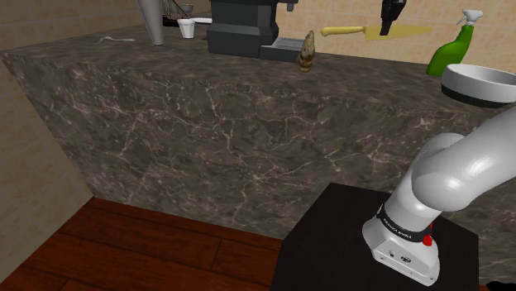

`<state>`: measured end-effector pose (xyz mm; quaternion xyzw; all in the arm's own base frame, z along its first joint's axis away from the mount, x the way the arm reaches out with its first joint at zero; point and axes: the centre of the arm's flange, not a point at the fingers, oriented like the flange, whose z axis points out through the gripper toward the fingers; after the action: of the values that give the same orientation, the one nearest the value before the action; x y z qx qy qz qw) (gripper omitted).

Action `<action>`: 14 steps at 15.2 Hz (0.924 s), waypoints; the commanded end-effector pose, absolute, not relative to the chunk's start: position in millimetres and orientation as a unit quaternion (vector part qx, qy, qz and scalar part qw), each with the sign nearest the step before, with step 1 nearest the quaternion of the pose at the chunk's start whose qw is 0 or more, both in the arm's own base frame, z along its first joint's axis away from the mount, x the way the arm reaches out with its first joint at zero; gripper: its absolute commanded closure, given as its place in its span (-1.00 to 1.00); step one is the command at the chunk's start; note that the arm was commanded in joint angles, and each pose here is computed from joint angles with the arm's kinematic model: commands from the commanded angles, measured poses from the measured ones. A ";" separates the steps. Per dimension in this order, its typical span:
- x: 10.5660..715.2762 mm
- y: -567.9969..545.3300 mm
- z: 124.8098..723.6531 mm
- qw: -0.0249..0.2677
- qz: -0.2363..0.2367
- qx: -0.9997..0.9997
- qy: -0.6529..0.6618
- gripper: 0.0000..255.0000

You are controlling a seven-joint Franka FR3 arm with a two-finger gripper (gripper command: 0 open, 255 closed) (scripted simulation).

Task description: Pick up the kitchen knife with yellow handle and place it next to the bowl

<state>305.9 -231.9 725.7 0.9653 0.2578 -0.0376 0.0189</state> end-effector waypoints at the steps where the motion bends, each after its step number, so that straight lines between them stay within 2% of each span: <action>1: 283.6 -244.9 727.3 0.019 -0.038 0.965 0.258 1.00; 7: 205.4 -282.0 727.4 0.019 -0.038 0.965 0.258 1.00; 14: 205.4 -282.0 690.5 0.019 -0.038 0.965 0.258 1.00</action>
<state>205.9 -281.8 696.6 0.9652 0.2579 -0.0379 0.0186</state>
